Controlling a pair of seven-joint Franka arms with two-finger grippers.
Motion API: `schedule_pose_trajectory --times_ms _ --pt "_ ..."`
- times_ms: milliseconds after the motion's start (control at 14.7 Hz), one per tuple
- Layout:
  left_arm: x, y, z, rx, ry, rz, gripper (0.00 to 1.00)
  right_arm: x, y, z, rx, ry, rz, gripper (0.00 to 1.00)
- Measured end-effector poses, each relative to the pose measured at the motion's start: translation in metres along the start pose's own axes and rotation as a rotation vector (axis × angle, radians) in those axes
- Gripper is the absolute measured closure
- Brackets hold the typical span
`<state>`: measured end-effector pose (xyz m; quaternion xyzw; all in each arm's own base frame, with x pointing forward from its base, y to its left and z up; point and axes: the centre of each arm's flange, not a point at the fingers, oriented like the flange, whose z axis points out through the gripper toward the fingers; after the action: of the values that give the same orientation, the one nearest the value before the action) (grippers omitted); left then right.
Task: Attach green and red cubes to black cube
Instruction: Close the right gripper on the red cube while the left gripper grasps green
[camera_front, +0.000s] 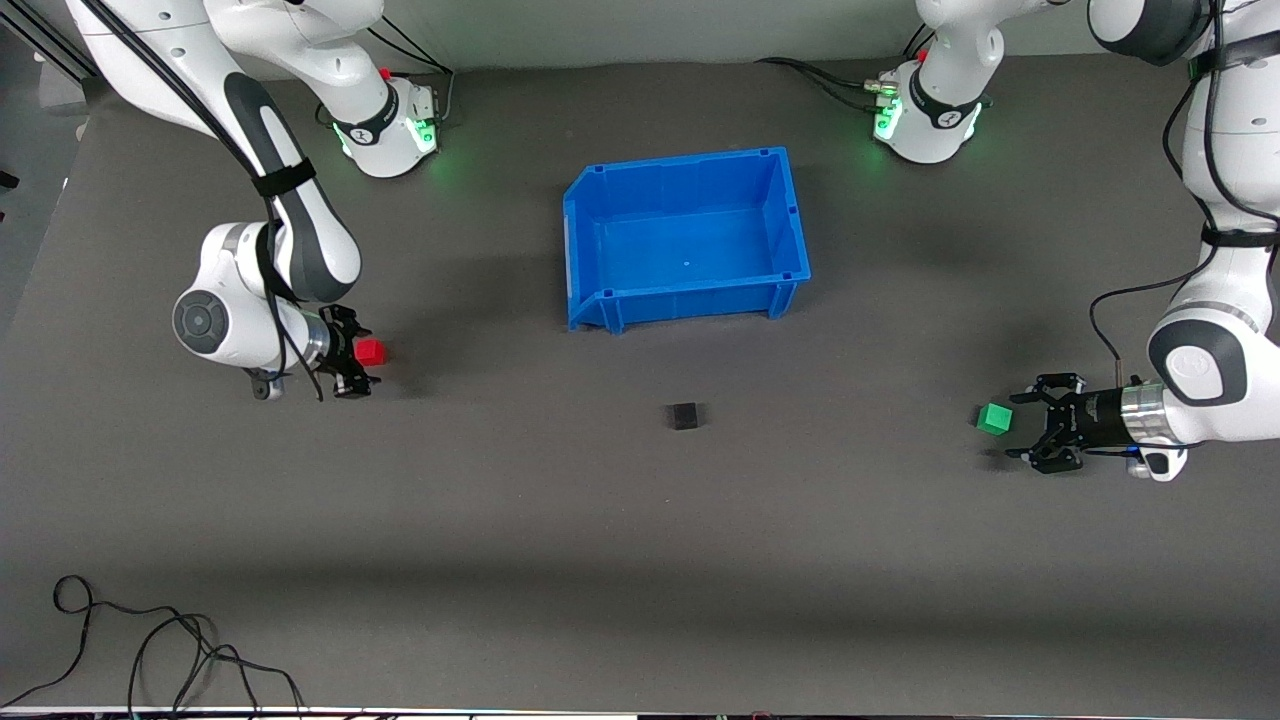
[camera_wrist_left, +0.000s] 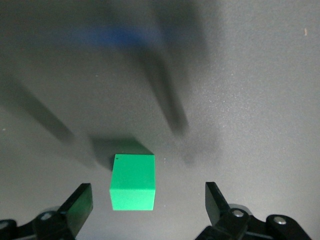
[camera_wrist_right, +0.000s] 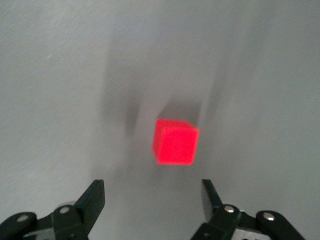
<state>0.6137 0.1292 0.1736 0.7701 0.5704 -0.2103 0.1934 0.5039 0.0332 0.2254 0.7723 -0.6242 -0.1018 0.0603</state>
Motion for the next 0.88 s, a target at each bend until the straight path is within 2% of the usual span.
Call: schedule_pose_trajectory --times_ms 136,340,408,476,544,612,680,748,816,883 --pt "0.001 0.0 0.004 0.009 0.001 0.002 0.0 0.003 0.008 0.009 0.025 0.033 0.022 0.14" --pt "0.001 -0.002 0.008 0.034 0.011 0.015 0.02 0.004 0.019 0.029 0.046 0.049 0.032 0.14" --pt "0.001 -0.002 0.008 0.038 0.012 0.017 0.09 0.006 0.021 0.033 0.054 0.056 0.031 0.14" --pt "0.001 -0.002 0.008 0.04 0.013 0.019 0.26 0.009 0.021 0.036 0.063 0.064 0.032 0.14" --pt "0.001 -0.002 0.008 0.044 0.015 0.022 0.36 0.011 0.02 0.038 0.072 0.07 0.034 0.14" --pt "0.001 -0.002 0.008 0.047 0.017 0.024 0.37 0.013 0.02 0.039 0.079 0.074 0.035 0.14" --pt "0.001 -0.002 0.008 0.049 0.019 0.025 0.42 0.014 0.02 0.042 0.077 0.076 0.035 0.15" --pt "0.001 -0.002 0.008 0.051 0.019 0.026 0.56 0.014 0.02 0.044 0.075 0.077 0.035 0.18" --pt "0.001 -0.002 0.008 0.051 0.019 0.028 0.61 0.014 0.02 0.045 0.073 0.077 0.035 0.24" --pt "0.001 -0.001 0.008 0.051 0.02 0.028 0.62 0.015 0.02 0.046 0.073 0.078 0.036 0.32"
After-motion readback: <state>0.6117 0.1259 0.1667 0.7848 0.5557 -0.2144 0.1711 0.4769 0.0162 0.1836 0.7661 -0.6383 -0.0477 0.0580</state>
